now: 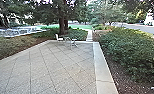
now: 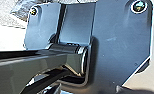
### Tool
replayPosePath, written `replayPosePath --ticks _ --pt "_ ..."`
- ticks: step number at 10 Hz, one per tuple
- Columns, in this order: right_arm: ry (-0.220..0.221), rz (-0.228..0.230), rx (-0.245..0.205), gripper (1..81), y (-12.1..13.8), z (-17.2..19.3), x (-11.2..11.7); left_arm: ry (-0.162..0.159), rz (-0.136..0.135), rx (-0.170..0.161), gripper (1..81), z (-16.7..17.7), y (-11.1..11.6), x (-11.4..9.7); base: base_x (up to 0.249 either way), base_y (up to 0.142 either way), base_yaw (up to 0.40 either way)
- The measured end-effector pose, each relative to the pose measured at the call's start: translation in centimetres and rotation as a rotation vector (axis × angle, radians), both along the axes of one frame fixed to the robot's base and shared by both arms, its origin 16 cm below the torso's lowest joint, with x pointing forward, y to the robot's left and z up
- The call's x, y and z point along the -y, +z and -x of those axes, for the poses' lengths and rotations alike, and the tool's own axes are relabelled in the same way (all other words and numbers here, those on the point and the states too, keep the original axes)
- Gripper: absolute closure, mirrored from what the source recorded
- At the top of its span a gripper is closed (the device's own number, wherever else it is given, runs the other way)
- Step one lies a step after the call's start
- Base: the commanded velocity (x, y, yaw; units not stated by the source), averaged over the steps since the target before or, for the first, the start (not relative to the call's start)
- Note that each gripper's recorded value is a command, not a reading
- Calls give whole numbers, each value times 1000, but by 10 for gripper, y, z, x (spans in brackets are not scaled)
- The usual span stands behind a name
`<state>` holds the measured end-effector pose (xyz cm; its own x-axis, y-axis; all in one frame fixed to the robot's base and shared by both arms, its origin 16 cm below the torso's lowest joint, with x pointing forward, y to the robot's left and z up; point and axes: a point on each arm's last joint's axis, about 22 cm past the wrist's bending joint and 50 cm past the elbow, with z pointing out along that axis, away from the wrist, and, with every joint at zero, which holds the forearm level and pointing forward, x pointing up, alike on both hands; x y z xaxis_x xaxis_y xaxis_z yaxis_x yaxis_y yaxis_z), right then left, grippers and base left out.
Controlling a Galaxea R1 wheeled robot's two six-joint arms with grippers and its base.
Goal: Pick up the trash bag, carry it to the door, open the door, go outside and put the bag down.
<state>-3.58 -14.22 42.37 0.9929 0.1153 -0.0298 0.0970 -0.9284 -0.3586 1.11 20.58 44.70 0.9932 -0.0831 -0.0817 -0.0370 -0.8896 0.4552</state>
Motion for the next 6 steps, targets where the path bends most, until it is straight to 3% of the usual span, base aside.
replayPosePath --ticks 1,3,6 --pt "0 0 6 10 0 -3 0 -7 -4 -1 10 18 -3 5 0 0 0" --pt "1 0 32 10 0 -14 0 -7 -45 64 10 23 -12 12 0 0 0" --pt "-1 -1 40 10 0 -17 -1 22 -79 102 10 34 -20 39 0 0 0"
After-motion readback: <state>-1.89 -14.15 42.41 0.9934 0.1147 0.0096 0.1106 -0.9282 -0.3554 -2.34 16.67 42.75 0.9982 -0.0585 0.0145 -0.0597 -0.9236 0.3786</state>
